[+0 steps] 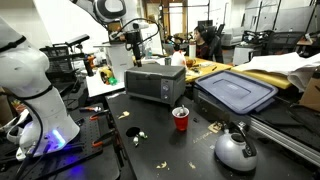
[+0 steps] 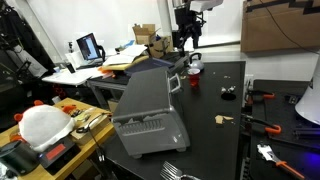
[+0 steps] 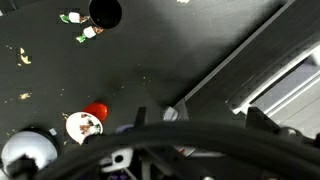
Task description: Pick up one piece of candy and put it in the red cup
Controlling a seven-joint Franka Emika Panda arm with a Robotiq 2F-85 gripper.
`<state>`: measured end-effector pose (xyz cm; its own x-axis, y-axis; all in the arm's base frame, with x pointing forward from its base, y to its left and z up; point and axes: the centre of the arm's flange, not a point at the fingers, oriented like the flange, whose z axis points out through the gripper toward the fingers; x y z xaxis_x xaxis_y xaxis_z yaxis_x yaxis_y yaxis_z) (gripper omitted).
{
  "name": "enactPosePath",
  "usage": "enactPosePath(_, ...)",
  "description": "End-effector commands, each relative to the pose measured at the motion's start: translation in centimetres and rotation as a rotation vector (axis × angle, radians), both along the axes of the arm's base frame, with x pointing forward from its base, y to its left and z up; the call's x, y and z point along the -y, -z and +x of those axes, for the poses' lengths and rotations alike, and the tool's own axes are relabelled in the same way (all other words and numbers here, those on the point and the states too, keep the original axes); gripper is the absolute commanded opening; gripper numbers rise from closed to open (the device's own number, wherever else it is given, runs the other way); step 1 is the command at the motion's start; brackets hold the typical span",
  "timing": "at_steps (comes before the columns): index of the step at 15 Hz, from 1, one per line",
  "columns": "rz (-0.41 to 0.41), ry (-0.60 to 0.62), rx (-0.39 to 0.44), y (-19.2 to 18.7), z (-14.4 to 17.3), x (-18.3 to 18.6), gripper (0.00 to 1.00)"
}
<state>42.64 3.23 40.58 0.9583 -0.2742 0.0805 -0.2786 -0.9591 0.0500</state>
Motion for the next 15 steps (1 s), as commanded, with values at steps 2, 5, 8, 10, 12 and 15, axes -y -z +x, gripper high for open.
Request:
enactPosePath(2, -0.050, 0.131, 0.016, 2.1, 5.6, 3.6, 1.00)
enactPosePath(5, -0.070, 0.212, -0.012, 3.9, 7.8, 6.3, 1.00)
enactPosePath(8, -0.085, 0.283, -0.053, 5.6, 9.0, 8.8, 1.00)
enactPosePath(10, -0.082, 0.316, -0.082, 6.5, 9.1, 9.8, 1.00)
enactPosePath(12, -0.094, 0.343, -0.096, 7.6, 9.2, 10.9, 1.00)
enactPosePath(15, -0.127, 0.384, -0.098, 9.1, 8.6, 12.5, 1.00)
